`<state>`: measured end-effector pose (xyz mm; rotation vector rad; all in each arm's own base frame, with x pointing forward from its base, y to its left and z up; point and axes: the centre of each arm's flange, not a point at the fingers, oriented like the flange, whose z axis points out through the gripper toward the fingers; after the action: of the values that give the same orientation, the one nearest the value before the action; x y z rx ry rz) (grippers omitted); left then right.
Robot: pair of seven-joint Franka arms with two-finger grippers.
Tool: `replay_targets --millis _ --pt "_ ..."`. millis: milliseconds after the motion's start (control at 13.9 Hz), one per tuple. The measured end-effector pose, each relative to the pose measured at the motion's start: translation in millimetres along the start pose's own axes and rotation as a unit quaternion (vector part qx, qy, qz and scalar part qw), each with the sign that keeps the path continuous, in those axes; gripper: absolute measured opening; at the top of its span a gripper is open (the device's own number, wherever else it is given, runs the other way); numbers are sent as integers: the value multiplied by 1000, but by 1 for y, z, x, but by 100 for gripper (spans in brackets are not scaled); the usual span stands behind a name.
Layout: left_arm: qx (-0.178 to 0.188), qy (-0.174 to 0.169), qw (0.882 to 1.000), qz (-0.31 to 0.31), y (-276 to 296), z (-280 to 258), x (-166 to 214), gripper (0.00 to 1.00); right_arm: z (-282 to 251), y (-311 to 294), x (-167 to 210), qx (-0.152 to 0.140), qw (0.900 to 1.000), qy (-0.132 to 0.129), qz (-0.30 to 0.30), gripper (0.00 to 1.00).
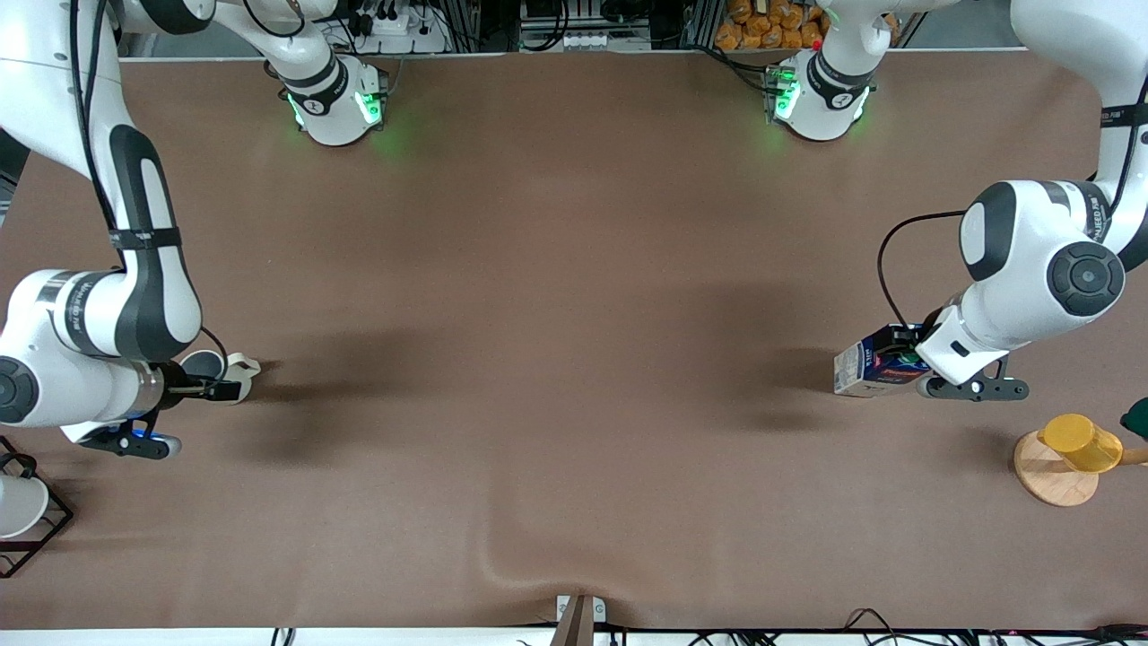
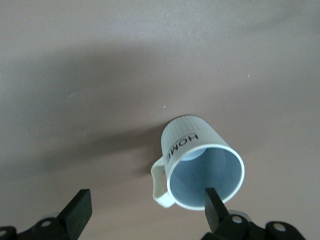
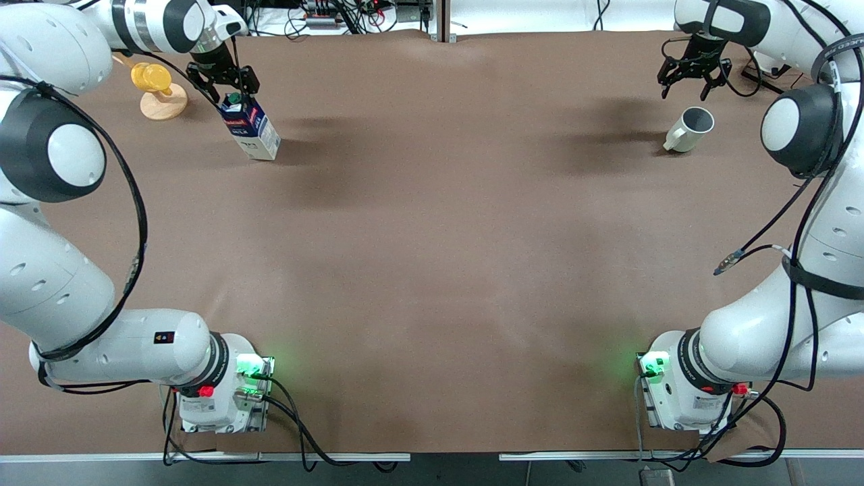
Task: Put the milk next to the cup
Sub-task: 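Close the left gripper on the carton while the right gripper grasps the mug, then lift the milk carton with the left gripper while the right gripper lifts the mug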
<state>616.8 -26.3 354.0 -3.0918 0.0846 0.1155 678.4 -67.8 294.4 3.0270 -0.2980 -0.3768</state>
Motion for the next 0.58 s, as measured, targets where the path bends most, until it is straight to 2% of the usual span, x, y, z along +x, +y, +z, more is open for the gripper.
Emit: replay_targets --millis 72,216,288,360,577 --pt "0 0 1000 0 0 0 0 89 7 3 2 0 1000 -2 3 100" --pt "0 1 1000 0 0 0 1 76 18 11 5 0 1000 -6 9 100" --pt "0 0 1000 0 0 0 1 76 23 14 6 0 1000 -8 12 100" --pt "0 0 1000 0 0 0 1 69 28 18 6 1 1000 -8 14 100" --pt "1 0 1000 1 0 1 2 66 50 23 5 2 1000 -6 18 100"
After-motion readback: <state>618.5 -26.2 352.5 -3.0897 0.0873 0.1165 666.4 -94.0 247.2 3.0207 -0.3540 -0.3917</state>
